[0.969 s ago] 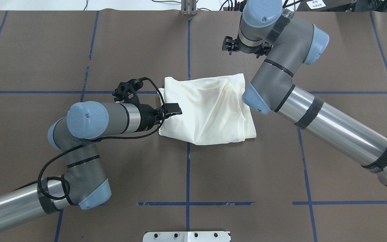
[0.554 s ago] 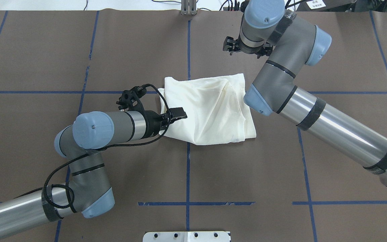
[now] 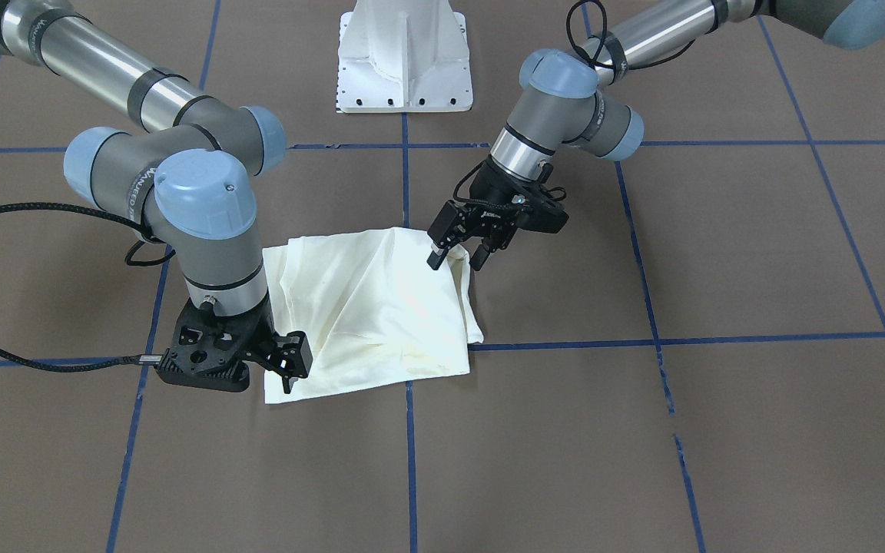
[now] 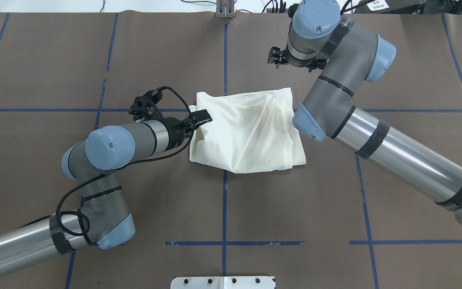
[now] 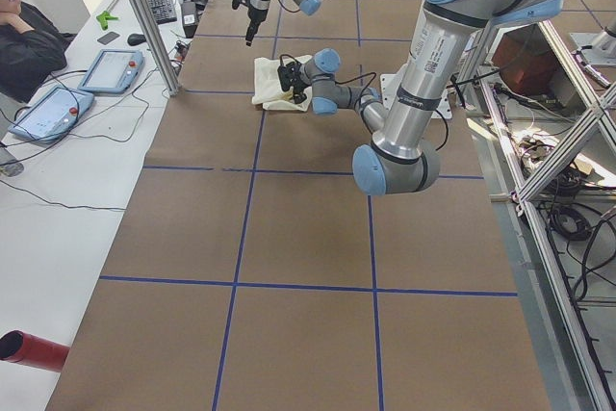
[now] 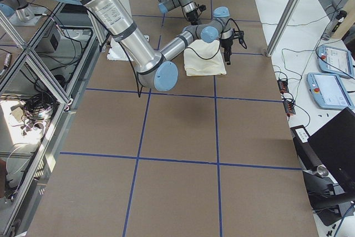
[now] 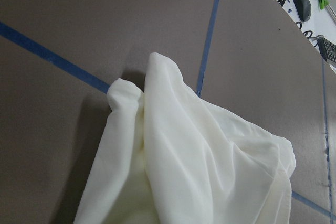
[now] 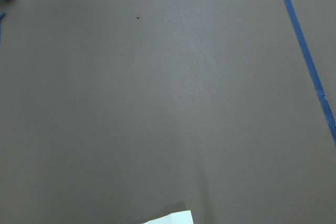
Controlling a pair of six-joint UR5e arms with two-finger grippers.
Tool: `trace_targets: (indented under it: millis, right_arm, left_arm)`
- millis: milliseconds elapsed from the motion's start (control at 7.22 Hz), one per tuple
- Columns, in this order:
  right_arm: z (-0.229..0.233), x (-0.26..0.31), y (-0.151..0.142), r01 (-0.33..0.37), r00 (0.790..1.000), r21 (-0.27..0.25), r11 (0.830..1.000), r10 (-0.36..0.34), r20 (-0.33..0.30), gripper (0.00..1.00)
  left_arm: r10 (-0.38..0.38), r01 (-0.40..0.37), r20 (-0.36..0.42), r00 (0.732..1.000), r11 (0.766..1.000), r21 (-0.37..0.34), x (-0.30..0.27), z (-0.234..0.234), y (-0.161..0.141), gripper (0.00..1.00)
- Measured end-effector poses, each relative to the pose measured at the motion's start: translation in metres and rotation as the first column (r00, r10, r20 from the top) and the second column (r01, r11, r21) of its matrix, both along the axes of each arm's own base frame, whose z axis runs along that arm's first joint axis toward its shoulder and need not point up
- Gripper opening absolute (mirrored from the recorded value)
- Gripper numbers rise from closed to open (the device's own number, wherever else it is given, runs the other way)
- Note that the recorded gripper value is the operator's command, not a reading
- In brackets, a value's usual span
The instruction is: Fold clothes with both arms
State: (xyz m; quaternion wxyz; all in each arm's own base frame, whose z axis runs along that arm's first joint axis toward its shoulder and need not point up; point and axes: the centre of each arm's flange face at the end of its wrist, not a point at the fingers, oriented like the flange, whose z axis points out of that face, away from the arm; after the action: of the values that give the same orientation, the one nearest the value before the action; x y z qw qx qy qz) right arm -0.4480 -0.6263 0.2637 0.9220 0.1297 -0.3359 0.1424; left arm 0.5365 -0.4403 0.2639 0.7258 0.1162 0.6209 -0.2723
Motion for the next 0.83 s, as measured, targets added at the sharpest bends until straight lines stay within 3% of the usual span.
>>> trace_targets:
  millis: [554, 692, 830]
  right_arm:
    - [0.005, 0.0, 0.0, 0.0, 1.0, -0.002, 1.0, 0.0, -0.006, 1.0]
    - [0.005, 0.0, 0.001, 0.0, 1.0, -0.002, 1.0, 0.0, -0.007, 1.0]
    - [0.005, 0.0, 0.001, -0.001, 1.0, -0.002, 1.0, 0.001, -0.006, 1.0]
  left_arm:
    - [0.086, -0.087, 0.004, 0.996, 0.995, 0.04, 0.02, -0.012, 0.014, 0.96]
    - [0.108, -0.108, 0.013, 0.994, 0.993, 0.053, 0.025, -0.011, 0.021, 0.92]
    - [0.128, -0.13, 0.027, 0.991, 0.989, 0.075, 0.03, -0.01, 0.029, 0.8]
